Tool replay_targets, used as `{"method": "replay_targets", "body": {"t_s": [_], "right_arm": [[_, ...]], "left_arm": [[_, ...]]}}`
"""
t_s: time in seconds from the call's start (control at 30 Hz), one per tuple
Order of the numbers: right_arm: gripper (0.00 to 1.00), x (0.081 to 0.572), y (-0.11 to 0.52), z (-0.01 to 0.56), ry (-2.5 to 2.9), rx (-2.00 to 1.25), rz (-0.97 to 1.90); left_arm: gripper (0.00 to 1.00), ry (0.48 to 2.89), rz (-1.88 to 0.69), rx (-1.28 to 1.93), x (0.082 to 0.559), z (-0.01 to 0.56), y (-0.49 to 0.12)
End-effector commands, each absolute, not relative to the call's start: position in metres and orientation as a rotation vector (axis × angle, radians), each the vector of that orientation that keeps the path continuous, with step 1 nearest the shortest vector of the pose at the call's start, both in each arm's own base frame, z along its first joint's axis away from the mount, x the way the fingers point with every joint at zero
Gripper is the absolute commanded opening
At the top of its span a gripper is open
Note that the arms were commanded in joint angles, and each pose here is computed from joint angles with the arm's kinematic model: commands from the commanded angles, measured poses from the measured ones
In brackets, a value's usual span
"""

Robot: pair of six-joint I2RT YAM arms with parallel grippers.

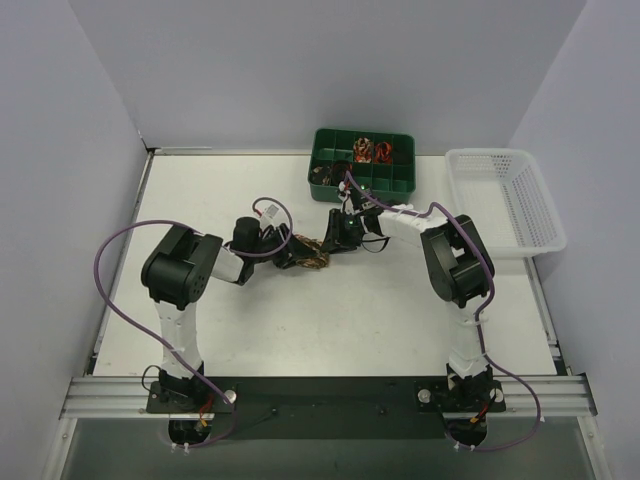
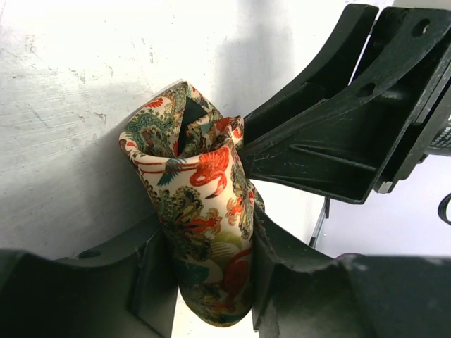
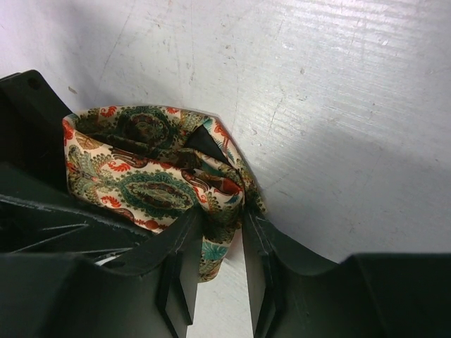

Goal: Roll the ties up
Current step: Pick up the tie at the center of the board.

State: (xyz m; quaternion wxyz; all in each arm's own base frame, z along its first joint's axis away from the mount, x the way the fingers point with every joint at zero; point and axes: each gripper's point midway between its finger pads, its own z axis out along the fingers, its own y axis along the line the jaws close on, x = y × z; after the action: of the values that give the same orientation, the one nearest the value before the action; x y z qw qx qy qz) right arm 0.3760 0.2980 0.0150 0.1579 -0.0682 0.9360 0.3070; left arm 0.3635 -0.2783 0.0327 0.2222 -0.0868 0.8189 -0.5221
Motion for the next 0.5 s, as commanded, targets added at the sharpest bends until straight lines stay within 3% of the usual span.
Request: {"method": "replay_targets", "body": {"t_s": [0.0,0.17,0.3,0.47], "right_arm": [[0.3,0.335,0.282,-0.013,2.845,-0.217,0.802],[0.38,0.346,0.285,0.013,2.771,-0.192,0.869],[0.5,0.361,0.282,0.048,2.657,-0.145,0.951],[0.6,0.373,0.279,0.084,2.547,-0.143,1.023]], "left_arm": [[0.44,2.213,-1.512,-0.244,0.357,0.03,-0.286],[0.38,2.144,-1.527,-0.226,0.359,0.04,-0.283],[0.31,2.077,-1.562,-0.223,0.361,0.054,-0.278],[0.29,1.999,-1.594,-0.213,0.365,0.072,-0.268]]}}
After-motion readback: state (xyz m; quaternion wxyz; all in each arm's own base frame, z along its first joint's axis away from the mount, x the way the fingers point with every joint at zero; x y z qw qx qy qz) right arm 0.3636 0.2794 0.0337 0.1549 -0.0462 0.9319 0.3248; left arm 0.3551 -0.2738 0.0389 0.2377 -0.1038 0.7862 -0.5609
